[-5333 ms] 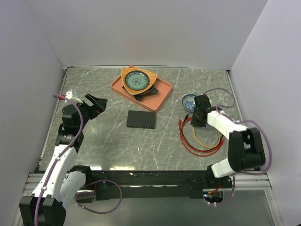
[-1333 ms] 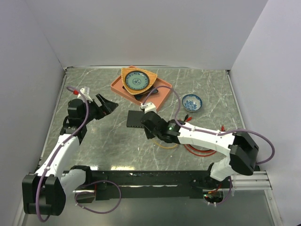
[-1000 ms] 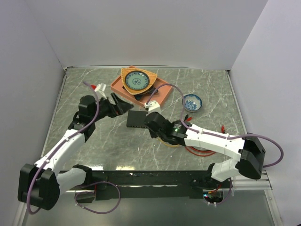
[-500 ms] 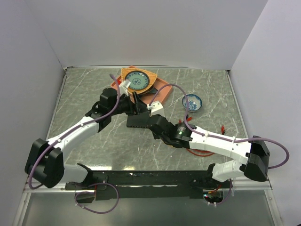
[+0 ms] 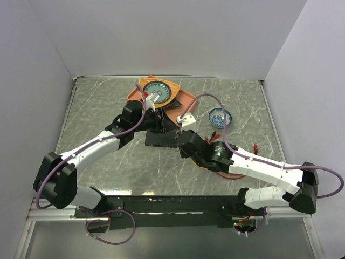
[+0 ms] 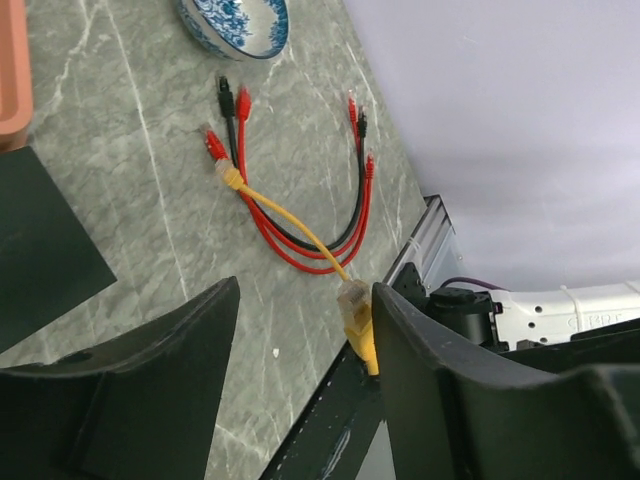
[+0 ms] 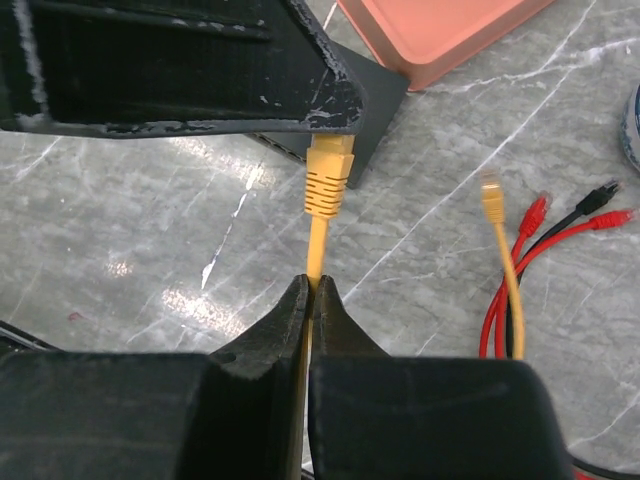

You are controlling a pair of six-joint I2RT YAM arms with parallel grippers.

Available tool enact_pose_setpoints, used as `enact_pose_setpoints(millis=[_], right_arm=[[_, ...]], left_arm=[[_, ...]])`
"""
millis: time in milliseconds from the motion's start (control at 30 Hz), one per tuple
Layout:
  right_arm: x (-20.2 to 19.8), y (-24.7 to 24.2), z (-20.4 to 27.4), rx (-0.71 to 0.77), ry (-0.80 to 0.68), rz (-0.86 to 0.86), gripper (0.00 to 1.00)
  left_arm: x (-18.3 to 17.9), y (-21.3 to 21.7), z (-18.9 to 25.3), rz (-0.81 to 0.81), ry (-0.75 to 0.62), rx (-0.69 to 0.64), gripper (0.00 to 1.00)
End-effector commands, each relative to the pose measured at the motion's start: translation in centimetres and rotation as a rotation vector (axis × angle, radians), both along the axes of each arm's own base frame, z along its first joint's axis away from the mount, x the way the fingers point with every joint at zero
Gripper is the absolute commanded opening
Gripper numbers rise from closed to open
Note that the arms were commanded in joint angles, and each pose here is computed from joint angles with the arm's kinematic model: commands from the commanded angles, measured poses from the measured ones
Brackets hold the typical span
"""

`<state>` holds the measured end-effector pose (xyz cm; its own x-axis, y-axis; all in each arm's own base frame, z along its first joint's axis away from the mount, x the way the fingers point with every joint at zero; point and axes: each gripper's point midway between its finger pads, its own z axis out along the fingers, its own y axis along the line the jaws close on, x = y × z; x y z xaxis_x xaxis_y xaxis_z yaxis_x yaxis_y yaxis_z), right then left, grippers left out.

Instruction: Insert the plug into the switch port

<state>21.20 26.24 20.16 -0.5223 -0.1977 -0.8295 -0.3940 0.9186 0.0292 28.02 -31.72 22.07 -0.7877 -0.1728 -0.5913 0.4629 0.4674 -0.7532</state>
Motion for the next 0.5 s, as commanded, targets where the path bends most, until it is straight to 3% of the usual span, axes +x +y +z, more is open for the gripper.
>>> enact_pose_setpoints(millis=[0, 133, 167, 267, 467], right_arm=[[0.0, 0.4, 0.8, 0.04, -0.015, -0.011, 0.0], [0.1, 0.3, 0.4, 0.033, -0.007, -0.024, 0.0], [0.1, 0.4, 0.4, 0.038, -0.008, -0.023, 0.0], [0.1, 0.4, 0.5, 0.046, -0.01, -0.022, 0.0], [0.0, 0.2, 0.8, 0.056, -0.012, -0.026, 0.0]], left_arm=[[-0.5, -1.7, 2.4, -0.072, -0.06, -0.061, 0.59], [-1.1, -2.7, 3.1, -0.117, -0.075, -0.094, 0.41], [-1.2, -2.8, 3.1, -0.122, -0.074, -0.094, 0.27], [-1.4, -3.0, 3.4, -0.131, -0.083, -0.101, 0.01], [-1.3, -2.6, 3.7, -0.102, -0.108, -0.101, 0.01]])
